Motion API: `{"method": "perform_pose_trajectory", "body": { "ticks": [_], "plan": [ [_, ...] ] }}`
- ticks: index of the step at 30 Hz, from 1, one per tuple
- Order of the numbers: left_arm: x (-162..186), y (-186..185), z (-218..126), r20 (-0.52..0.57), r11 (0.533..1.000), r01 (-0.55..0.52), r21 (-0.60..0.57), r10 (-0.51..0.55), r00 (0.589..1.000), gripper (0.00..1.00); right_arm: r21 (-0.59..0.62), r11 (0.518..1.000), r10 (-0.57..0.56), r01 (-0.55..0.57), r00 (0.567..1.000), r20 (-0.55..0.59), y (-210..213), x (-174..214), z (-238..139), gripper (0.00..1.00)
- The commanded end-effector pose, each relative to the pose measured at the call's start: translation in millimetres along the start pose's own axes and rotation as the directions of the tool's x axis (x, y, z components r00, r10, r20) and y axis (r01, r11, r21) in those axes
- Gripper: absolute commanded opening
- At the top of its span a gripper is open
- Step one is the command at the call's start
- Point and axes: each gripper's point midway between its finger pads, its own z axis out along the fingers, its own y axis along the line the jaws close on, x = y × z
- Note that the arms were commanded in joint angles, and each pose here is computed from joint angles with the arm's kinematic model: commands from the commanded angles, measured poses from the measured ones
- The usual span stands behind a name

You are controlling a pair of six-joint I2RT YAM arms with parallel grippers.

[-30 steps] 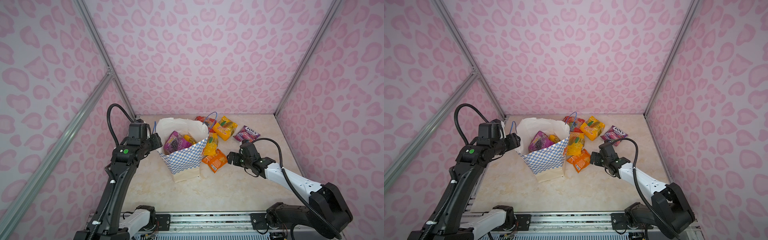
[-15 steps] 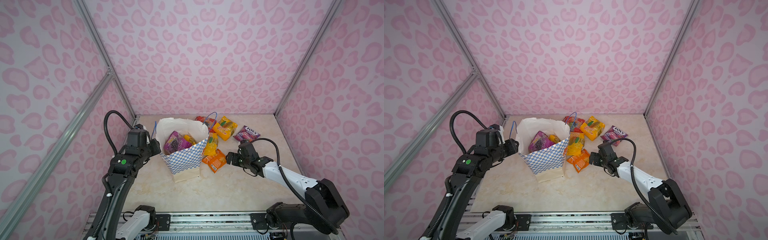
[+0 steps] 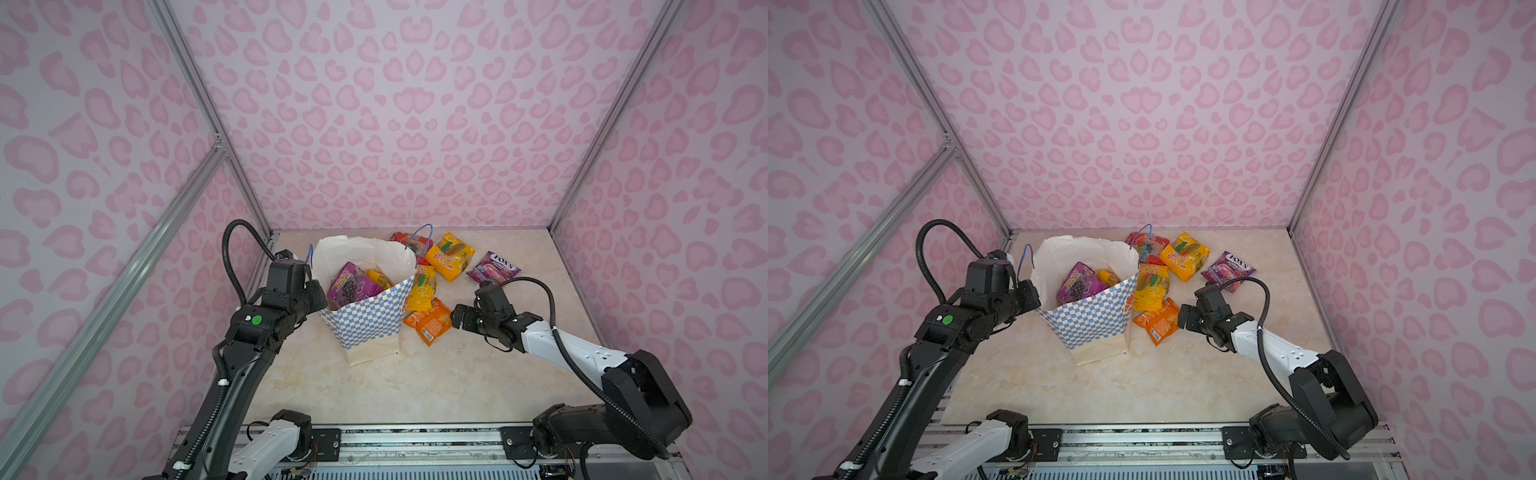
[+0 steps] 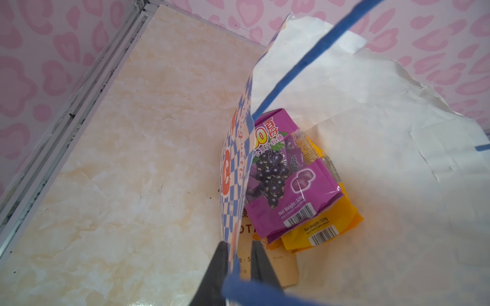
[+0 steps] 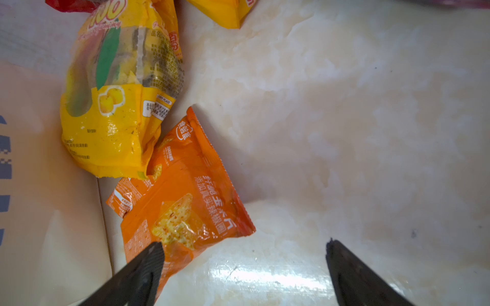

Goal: Place the snacks into the paper bag
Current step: 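Lower the right gripper and close it on the orange chip pack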

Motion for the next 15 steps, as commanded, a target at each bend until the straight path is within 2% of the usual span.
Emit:
{"method": "perform_pose_trajectory", "body": {
  "ticks": [1,7,15],
  "plan": [
    [-2.9,4.6,0.2,0.022,1.000,-0.001,-0.024,0.001,1.000,0.11,-0.034,0.999,0.017,-0.017,1.000,0.001,1.5,-1.4,5.1,0.98],
    [-5.5,2.5,0.8,0.036,1.000,-0.010,-0.015,0.011,0.999,0.04,-0.097,0.993,0.066,-0.065,0.998,0.006,8.4,-2.5,14.8,0.98],
    [-12.1,-2.1,-1.3,0.061,0.999,-0.050,0.003,0.050,0.997,0.03,-0.123,0.987,0.101,-0.100,0.995,-0.002,12.4,-2.8,28.8,0.98]
  ]
}}
